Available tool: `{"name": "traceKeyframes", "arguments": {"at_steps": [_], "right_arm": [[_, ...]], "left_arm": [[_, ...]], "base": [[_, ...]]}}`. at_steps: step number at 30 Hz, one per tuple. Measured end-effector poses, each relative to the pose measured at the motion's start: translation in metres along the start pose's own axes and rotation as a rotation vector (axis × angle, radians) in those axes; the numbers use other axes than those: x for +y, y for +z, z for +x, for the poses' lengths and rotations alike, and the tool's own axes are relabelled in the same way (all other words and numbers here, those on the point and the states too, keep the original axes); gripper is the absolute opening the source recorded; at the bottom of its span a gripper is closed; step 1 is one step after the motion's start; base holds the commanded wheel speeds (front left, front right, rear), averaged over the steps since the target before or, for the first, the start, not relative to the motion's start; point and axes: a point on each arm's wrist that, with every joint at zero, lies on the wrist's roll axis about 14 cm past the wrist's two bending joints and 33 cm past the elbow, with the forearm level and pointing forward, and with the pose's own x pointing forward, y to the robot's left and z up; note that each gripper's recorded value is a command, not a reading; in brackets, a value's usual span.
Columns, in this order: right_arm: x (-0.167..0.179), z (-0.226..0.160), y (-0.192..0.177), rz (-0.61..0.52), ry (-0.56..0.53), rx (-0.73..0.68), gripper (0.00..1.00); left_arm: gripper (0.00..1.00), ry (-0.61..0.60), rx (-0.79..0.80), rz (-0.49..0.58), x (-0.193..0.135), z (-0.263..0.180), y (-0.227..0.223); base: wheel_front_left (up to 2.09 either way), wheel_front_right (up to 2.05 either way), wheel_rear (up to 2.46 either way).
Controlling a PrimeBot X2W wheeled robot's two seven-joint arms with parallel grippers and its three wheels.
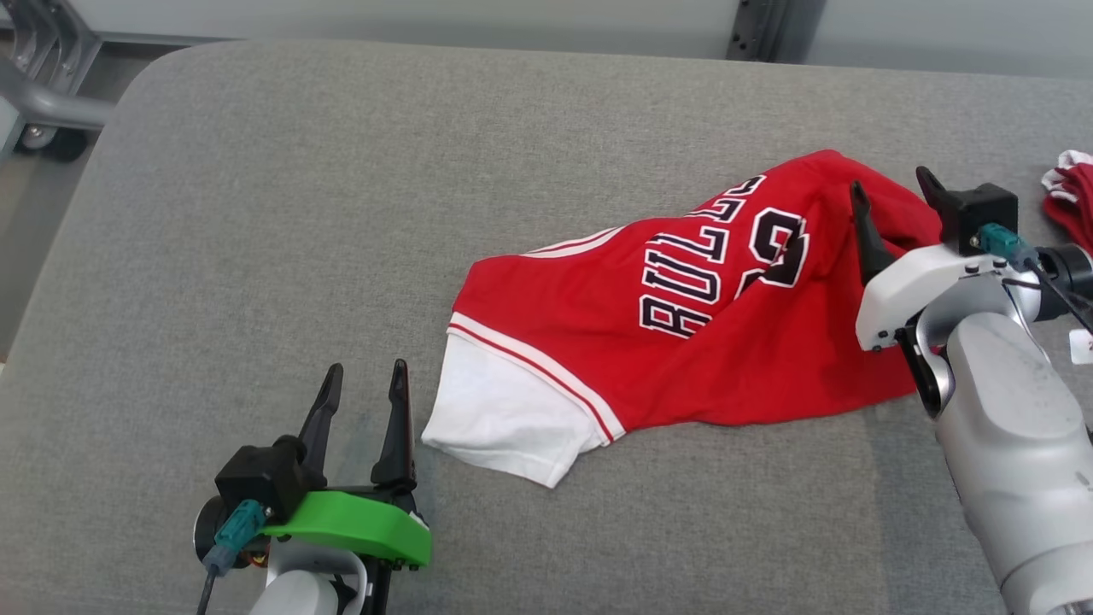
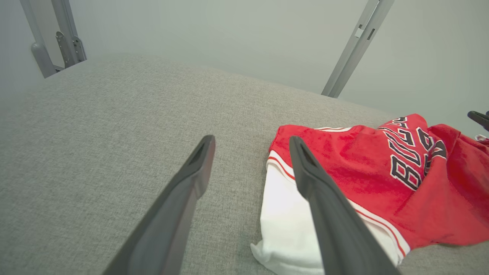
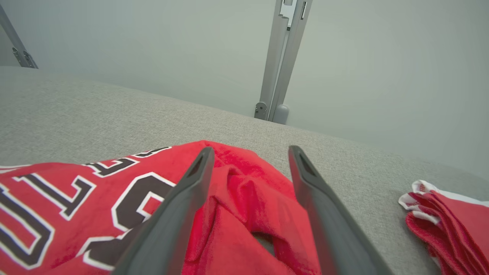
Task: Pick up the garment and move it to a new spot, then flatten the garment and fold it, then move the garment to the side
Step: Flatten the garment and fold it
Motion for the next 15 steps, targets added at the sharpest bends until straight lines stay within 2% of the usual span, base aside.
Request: {"name": "traceKeyframes", "arguments": {"at_steps": [6, 15], "right_arm": [[-0.012, -0.045, 0.029, 0.053, -0.075, -0.157, 1.00], [-0.016, -0.132, 0.038, 0.092, -0.177, -0.258, 1.00]], "left_arm": [[1.00, -0.059, -0.026, 0.003, -0.014, 0.002, 0.008], [1.00, -0.094, -0.029, 0.003, -0.022, -0.014, 0.008]], "base": [[0.00, 0.00, 0.00], [0.00, 0.00, 0.00]]}}
